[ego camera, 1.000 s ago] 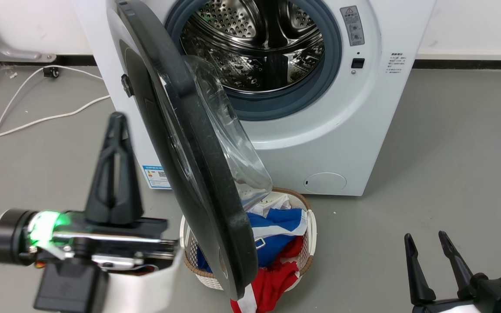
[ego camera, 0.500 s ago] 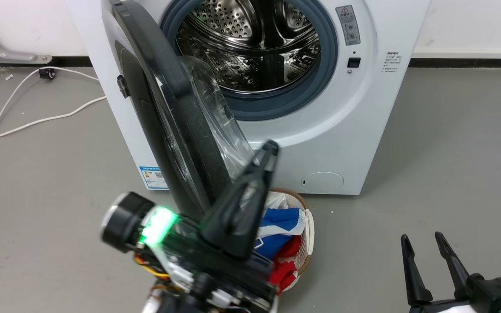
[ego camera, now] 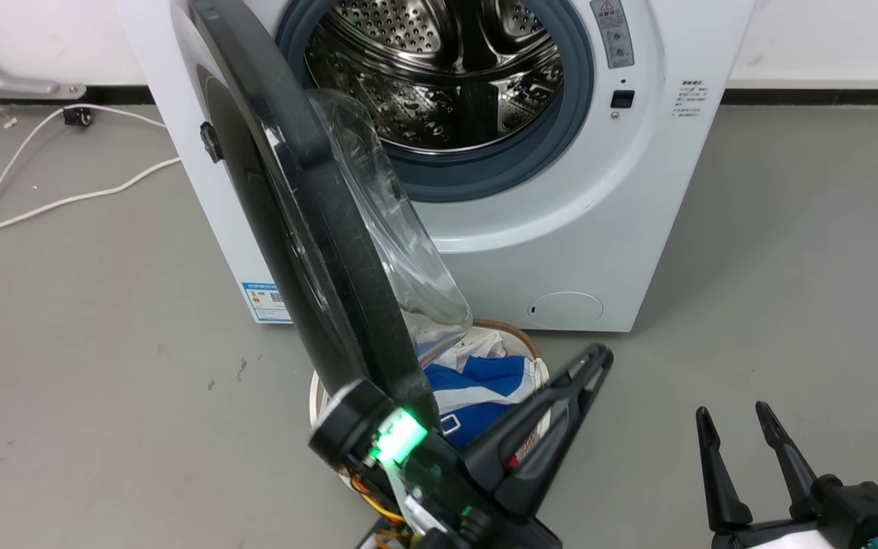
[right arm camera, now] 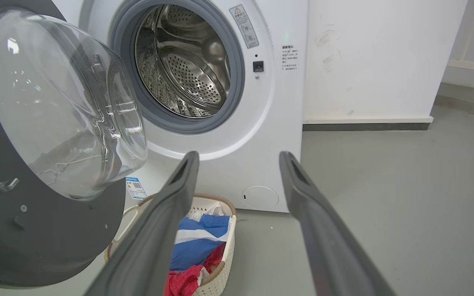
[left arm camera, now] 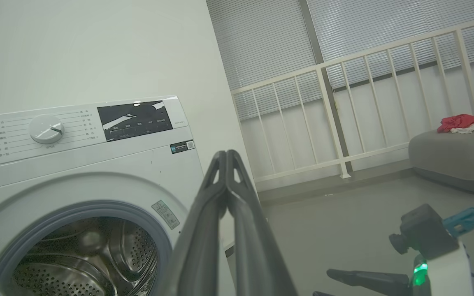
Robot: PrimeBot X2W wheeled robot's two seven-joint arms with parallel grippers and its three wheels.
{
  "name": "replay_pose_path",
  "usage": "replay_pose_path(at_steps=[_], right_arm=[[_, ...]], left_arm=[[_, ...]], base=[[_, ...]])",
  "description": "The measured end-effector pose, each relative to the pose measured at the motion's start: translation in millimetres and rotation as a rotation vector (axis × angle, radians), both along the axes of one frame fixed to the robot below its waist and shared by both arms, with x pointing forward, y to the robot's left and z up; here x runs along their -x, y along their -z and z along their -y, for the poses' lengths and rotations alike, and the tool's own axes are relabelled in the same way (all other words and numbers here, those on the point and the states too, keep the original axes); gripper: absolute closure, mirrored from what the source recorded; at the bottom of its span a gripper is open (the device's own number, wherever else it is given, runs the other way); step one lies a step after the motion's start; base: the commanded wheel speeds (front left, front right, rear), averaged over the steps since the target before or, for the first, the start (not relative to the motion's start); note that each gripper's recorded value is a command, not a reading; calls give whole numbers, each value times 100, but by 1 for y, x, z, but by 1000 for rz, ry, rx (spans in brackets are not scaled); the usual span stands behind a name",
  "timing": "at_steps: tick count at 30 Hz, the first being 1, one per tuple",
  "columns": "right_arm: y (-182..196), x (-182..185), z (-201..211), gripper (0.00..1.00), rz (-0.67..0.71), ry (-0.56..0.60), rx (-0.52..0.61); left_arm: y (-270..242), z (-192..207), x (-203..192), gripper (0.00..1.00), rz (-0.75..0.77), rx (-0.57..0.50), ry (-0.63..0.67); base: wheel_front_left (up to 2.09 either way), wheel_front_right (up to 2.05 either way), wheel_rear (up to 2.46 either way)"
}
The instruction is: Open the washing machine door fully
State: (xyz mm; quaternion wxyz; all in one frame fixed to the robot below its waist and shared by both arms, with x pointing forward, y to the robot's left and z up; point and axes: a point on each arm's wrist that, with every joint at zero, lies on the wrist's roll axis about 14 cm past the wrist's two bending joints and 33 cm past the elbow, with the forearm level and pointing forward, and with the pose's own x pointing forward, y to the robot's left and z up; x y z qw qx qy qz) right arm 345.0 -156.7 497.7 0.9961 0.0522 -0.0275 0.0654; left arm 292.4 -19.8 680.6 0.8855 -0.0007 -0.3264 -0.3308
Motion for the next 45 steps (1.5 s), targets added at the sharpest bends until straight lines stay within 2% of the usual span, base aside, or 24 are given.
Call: replay_pose_path(at_steps=[7, 25, 33, 45], right_arm=[[4, -4, -3, 0, -12, -9, -1], [12, -18, -10, 0, -34, -30, 4], [14, -20, -12, 0, -39, -38, 5], [17, -22, -28, 0, -51, -88, 0]], left_arm=[[37, 7, -7, 100, -111, -52, 15], [137, -19, -35, 100, -426, -139, -121], [150, -45, -47, 100, -483, -114, -234], [162, -93, -33, 100, -527, -93, -400]], base=[[0, 0, 0], [0, 0, 0], [0, 0, 0], [0, 0, 0]])
